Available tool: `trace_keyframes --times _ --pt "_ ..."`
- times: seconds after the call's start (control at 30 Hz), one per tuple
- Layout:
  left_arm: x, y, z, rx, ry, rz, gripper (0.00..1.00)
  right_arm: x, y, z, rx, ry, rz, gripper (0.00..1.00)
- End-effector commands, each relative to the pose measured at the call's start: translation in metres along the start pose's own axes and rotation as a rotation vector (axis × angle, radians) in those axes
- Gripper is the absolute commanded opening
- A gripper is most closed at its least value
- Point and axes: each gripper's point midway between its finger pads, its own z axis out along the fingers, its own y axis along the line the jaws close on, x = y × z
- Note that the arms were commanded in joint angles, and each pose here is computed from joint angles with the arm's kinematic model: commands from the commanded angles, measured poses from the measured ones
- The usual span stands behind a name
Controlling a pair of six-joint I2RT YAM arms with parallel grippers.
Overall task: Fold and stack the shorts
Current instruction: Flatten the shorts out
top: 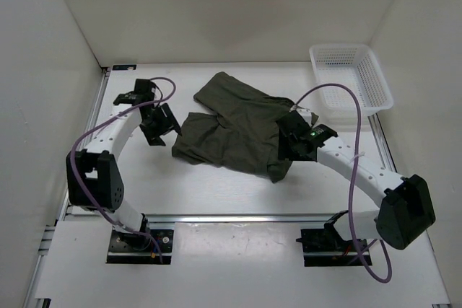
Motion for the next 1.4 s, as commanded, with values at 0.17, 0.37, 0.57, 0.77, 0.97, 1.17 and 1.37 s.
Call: trace_keyframes --times 0.17,0.37,0.57,0.77,0.97,1.17,1.37 --pt "0.047 -0.003 0.048 -0.035 0.157 0.061 0.79 0.039 0.015 0.004 -0.187 0.205 0.212 0.71" --pt "0.043 0.0 0.078 -0.069 0.166 0.055 0.8 0.048 0.039 0.004 -0.401 0.296 0.357 0.86" --pt "0.034 -0.003 0.102 -0.108 0.178 0.062 0.55 0.06 0.051 0.02 -0.452 0.358 0.391 0.77" --pt "0.013 -0.014 0.095 -0.09 0.135 0.059 0.1 0.033 0.047 0.05 -0.364 0.269 0.35 0.18" --pt "-0.067 -0.061 0.025 0.021 -0.043 0.047 0.1 -0.088 0.018 0.051 -0.269 0.071 0.318 0.0" --pt "-0.154 -0.11 -0.113 0.214 -0.304 0.042 0.1 -0.289 -0.025 -0.067 -0.36 -0.386 0.336 0.0" --pt "-0.154 -0.104 -0.163 0.309 -0.396 0.026 0.1 -0.292 -0.002 -0.125 -0.508 -0.449 0.241 0.0"
